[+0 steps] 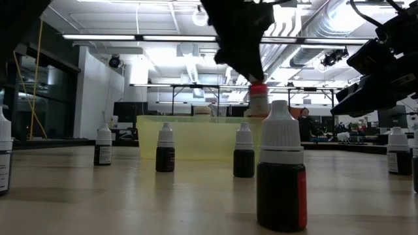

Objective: Pick & Place food coloring
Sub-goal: Put the large pink food coloring bottle into the yellow container

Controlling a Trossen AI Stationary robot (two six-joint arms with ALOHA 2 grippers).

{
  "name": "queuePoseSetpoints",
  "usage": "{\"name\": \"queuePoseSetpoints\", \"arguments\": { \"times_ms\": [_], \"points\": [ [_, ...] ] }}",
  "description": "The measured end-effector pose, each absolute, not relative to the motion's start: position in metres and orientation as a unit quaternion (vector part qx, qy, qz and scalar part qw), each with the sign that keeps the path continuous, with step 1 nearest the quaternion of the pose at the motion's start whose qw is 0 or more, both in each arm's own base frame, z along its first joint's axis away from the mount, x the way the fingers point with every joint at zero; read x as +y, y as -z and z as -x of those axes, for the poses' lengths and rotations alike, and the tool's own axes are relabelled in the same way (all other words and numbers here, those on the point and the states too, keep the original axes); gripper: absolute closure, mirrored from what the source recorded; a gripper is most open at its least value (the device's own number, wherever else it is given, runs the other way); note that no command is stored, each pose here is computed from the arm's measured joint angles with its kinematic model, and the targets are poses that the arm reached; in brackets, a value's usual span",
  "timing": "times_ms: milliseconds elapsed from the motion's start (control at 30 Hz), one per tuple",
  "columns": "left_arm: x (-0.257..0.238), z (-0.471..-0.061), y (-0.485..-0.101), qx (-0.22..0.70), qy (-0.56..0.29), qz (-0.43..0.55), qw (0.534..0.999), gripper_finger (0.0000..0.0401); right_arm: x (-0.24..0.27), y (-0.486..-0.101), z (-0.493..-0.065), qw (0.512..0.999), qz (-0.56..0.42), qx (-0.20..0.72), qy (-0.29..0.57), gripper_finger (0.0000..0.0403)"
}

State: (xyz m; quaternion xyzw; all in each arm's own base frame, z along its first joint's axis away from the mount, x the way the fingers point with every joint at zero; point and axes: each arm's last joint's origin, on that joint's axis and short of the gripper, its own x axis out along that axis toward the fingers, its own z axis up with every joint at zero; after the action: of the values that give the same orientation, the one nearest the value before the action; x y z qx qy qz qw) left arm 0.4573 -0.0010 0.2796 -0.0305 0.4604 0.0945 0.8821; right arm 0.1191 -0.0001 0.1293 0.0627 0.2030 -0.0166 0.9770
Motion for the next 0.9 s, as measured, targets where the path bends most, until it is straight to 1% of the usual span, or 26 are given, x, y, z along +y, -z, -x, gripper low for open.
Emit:
{"name": "queuePoseSetpoints", "arguments": {
  "times_ms": [167,233,333,433,500,600,900],
  "points": [
    [0.010,-0.468,-0.281,0.457,-0.097,0.033,0.883,0.0304,0.000,-0.130,-0.119,0.977,-0.063,0.202,0.017,0.0402],
    [0.016,-0.464,-0.277,0.479,-0.101,0.035,0.871,0.0304,0.000,-0.129,-0.119,0.977,-0.063,0.202,0.017,0.0402],
    [0.022,-0.469,-0.270,0.477,-0.105,0.040,0.872,0.0304,0.000,-0.129,-0.119,0.977,-0.063,0.204,0.017,0.0402],
    [0.029,-0.466,-0.264,0.499,-0.110,0.052,0.858,0.0304,0.000,-0.129,-0.119,0.977,-0.063,0.203,0.017,0.0402],
    [0.032,-0.470,-0.263,0.488,-0.112,0.059,0.863,0.0304,0.000,-0.129,-0.119,0.977,-0.063,0.203,0.017,0.0402],
    [0.035,-0.469,-0.258,0.502,-0.111,0.063,0.855,0.0304,0.000,-0.129,-0.119,0.977,-0.063,0.203,0.017,0.0402],
    [0.041,-0.469,-0.258,0.498,-0.115,0.067,0.857,0.0304,0.000,-0.129,-0.119,0.977,-0.063,0.202,0.017,0.0402]
  ]
}}
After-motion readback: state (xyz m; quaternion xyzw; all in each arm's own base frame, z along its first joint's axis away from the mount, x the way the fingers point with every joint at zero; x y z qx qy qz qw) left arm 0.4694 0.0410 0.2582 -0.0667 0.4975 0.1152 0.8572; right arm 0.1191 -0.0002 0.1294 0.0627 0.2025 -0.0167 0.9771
